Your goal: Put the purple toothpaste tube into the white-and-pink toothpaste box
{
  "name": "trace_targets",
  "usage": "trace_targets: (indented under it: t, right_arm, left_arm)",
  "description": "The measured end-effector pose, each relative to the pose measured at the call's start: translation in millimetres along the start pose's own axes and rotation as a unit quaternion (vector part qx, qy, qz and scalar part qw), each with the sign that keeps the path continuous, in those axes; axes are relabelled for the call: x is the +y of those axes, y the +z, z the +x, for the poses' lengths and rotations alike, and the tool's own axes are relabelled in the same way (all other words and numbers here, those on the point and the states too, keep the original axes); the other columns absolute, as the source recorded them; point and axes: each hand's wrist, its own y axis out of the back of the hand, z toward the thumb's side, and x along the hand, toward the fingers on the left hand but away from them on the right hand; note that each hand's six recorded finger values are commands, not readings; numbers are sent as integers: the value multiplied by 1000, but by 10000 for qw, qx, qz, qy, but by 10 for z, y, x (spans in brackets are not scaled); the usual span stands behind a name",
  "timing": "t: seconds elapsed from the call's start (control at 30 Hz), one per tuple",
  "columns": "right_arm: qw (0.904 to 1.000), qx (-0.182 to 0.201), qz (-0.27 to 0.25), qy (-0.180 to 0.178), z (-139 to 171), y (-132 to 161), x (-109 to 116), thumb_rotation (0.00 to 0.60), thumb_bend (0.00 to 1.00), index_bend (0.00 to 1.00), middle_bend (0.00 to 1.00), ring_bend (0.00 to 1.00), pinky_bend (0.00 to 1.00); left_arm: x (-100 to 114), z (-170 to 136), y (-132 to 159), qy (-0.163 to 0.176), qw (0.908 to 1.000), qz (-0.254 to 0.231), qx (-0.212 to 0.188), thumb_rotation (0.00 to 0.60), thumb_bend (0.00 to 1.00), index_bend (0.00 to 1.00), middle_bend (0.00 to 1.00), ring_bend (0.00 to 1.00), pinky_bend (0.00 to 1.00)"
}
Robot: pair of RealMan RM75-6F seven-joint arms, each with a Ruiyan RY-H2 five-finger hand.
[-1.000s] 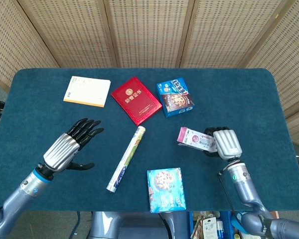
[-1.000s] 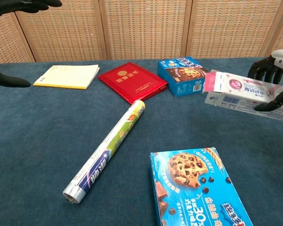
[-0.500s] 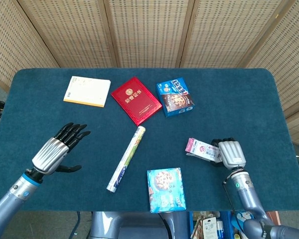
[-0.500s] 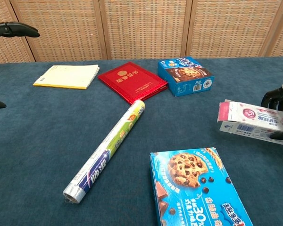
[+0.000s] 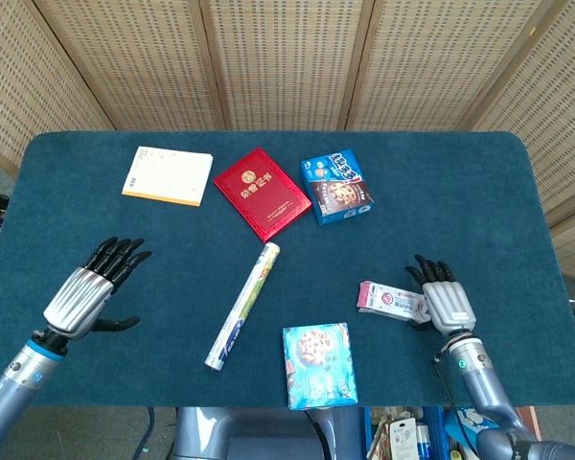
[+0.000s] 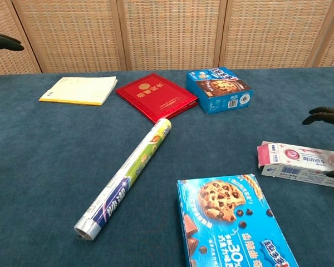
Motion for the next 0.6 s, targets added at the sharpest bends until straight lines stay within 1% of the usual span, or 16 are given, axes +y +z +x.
trace_targets:
  t: [0.13, 0.23, 0.3, 0.37, 0.47, 0.53, 0.6]
  right_arm:
    - [9999, 20, 105, 21, 63, -13, 34, 600, 189, 20, 0, 0, 0]
    - [9995, 80, 259, -131, 125, -9, 98, 600, 188, 1, 0, 0, 0]
    - [9987, 158, 379, -303, 181, 8, 159, 600, 188, 0, 0, 0, 0]
    - [9969, 270, 523, -518, 244, 34, 226, 600, 186, 0, 0, 0, 0]
    - [9931, 417, 717, -827, 345, 60, 309, 600, 183, 0, 0, 0, 0]
    - [9902, 488, 825, -1017, 434, 58, 348, 600, 183, 0, 0, 0, 0]
    - [9886, 507, 894, -1100, 520, 28, 347, 600, 183, 0, 0, 0, 0]
  left_arm:
    - [-32, -67, -38, 19, 9997, 165, 162, 600, 138, 63, 0, 0, 0]
    - [-57, -154, -76, 74, 9986, 384, 352, 600, 139, 28, 0, 0, 0]
    - [-75, -245, -114, 131, 9969, 553, 535, 600, 139, 2, 0, 0, 0]
    - [-98, -363, -157, 196, 9946, 686, 750, 600, 139, 0, 0, 0, 0]
    - [-144, -532, -211, 248, 9917, 752, 1016, 600, 139, 0, 0, 0, 0]
    - [-183, -614, -234, 216, 9904, 783, 1118, 600, 139, 0, 0, 0, 0]
    - [-222, -689, -258, 160, 9891, 838, 1201, 600, 139, 0, 0, 0, 0]
